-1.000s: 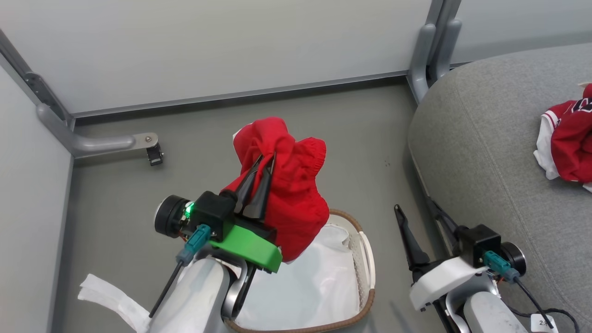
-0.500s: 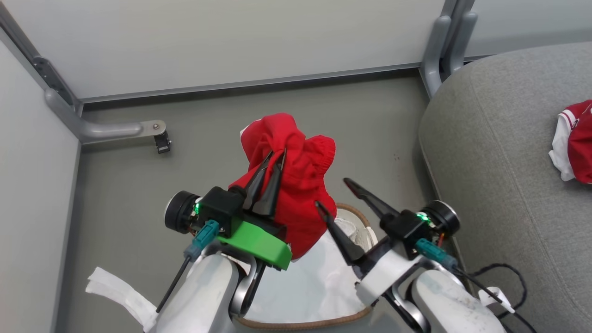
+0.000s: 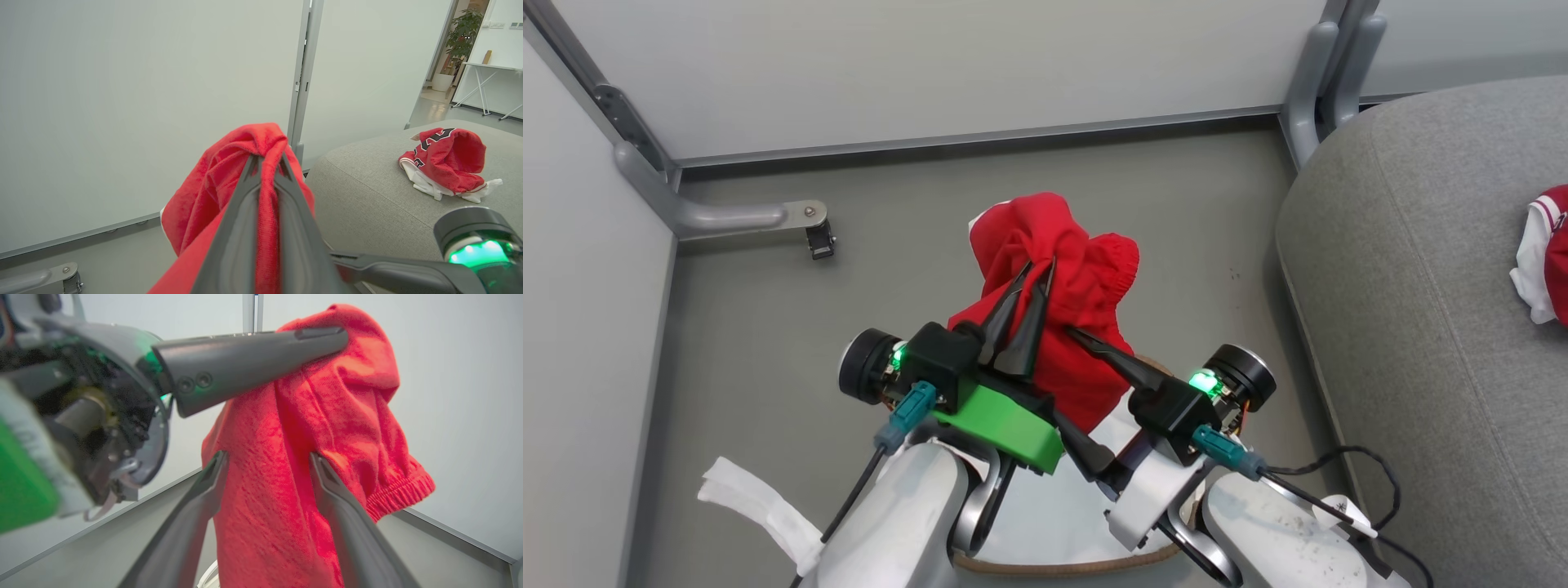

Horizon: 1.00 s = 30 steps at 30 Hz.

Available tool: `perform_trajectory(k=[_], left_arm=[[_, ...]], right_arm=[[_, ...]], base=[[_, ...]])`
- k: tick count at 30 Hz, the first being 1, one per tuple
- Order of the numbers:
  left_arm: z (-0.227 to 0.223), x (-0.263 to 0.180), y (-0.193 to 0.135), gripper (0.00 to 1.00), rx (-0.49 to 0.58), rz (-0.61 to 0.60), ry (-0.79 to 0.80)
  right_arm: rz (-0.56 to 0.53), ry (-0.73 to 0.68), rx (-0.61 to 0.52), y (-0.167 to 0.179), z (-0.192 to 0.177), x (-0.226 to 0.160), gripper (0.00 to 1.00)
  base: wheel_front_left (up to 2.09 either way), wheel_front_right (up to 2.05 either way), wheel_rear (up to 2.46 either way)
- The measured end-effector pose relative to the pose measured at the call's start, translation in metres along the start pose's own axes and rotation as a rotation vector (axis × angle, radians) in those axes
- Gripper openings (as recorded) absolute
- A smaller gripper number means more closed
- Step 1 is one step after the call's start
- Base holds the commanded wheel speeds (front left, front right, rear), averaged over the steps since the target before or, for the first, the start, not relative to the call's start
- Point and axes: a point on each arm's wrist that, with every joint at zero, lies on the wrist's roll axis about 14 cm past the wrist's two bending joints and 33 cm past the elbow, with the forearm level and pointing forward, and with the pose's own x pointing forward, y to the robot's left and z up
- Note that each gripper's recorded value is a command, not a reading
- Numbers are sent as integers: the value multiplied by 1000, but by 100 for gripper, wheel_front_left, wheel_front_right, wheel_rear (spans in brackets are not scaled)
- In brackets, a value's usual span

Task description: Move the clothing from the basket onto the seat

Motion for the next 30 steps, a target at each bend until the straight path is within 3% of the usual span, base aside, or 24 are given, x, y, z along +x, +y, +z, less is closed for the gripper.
perform_trajectory(k=[13,30], left_arm=[[-5,0,-14,0,-24,-34,19],[-9,-1,-16,0,-62,-28,35]], right_arm=[[-33,69,-70,-19,-18,8,100],[-32,85,-51,-29,-22,24,100]], base=[[0,0,0],[0,0,0]])
